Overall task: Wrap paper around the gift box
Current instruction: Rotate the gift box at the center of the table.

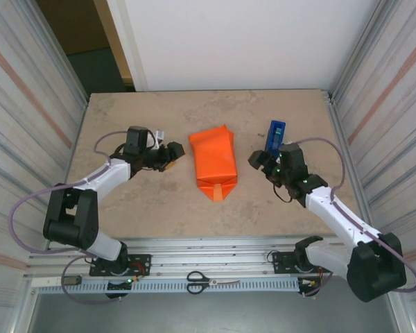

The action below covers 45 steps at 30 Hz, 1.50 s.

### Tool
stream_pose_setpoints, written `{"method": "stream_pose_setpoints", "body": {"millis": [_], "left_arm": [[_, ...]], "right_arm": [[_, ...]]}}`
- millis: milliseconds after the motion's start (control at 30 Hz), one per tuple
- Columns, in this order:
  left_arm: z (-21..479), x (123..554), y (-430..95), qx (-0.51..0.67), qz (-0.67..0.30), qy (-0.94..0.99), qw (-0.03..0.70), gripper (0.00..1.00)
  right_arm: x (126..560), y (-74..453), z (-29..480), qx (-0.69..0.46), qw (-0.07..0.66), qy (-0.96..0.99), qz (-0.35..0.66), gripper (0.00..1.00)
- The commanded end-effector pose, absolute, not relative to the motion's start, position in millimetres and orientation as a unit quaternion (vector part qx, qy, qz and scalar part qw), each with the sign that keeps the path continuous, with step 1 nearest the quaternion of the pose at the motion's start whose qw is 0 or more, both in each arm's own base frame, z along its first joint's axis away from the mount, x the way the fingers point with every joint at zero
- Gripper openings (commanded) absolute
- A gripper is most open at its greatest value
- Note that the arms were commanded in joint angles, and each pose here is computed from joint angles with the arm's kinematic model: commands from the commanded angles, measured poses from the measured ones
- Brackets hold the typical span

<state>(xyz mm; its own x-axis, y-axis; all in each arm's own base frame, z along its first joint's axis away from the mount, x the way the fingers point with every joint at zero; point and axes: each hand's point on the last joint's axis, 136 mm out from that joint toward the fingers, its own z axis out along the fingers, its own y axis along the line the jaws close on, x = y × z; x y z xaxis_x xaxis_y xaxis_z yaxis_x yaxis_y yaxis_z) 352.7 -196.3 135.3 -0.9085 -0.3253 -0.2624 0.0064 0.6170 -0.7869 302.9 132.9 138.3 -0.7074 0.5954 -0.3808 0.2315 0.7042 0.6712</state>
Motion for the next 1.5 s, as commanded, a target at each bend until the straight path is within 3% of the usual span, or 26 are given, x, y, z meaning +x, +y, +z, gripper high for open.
{"method": "stream_pose_setpoints", "body": {"millis": [0, 167, 400, 467, 733, 867, 1100, 1300, 1467], "left_arm": [[158.4, 360.1, -202.2, -0.088, -0.447, 0.865, 0.208, 0.69], [166.2, 350.1, -190.6, -0.103, -0.417, 0.879, 0.209, 0.74], [175.0, 336.2, -165.9, -0.038, -0.345, 0.888, 0.3, 0.91], [172.4, 331.4, -160.4, -0.043, -0.341, 0.89, 0.3, 0.99], [185.2, 319.4, -181.1, -0.022, -0.422, 0.86, 0.287, 0.99], [186.0, 313.2, -212.3, 0.012, -0.474, 0.847, 0.24, 0.89], [152.2, 322.9, -232.8, -0.014, -0.46, 0.87, 0.177, 0.86], [134.4, 335.1, -238.2, -0.025, -0.452, 0.88, 0.142, 0.85], [127.4, 336.3, -235.5, -0.03, -0.452, 0.881, 0.135, 0.84]], "right_arm": [[301.0, 142.0, 142.0, 0.246, 0.252, 0.867, 0.354, 0.82], [276.8, 144.0, 128.7, 0.235, 0.181, 0.9, 0.319, 0.73], [251.8, 146.2, 118.4, 0.211, 0.224, 0.894, 0.327, 0.71], [241.3, 147.9, 111.2, 0.222, 0.207, 0.895, 0.328, 0.7], [219.4, 186.9, 108.8, 0.187, 0.168, 0.895, 0.369, 0.55], [207.5, 195.2, 92.7, 0.201, 0.136, 0.899, 0.365, 0.43], [213.7, 226.8, 74.8, 0.226, 0.099, 0.883, 0.4, 0.37], [236.9, 231.6, 56.3, 0.311, 0.113, 0.877, 0.348, 0.34], [243.3, 245.3, 45.7, 0.311, 0.088, 0.886, 0.332, 0.32]]}}
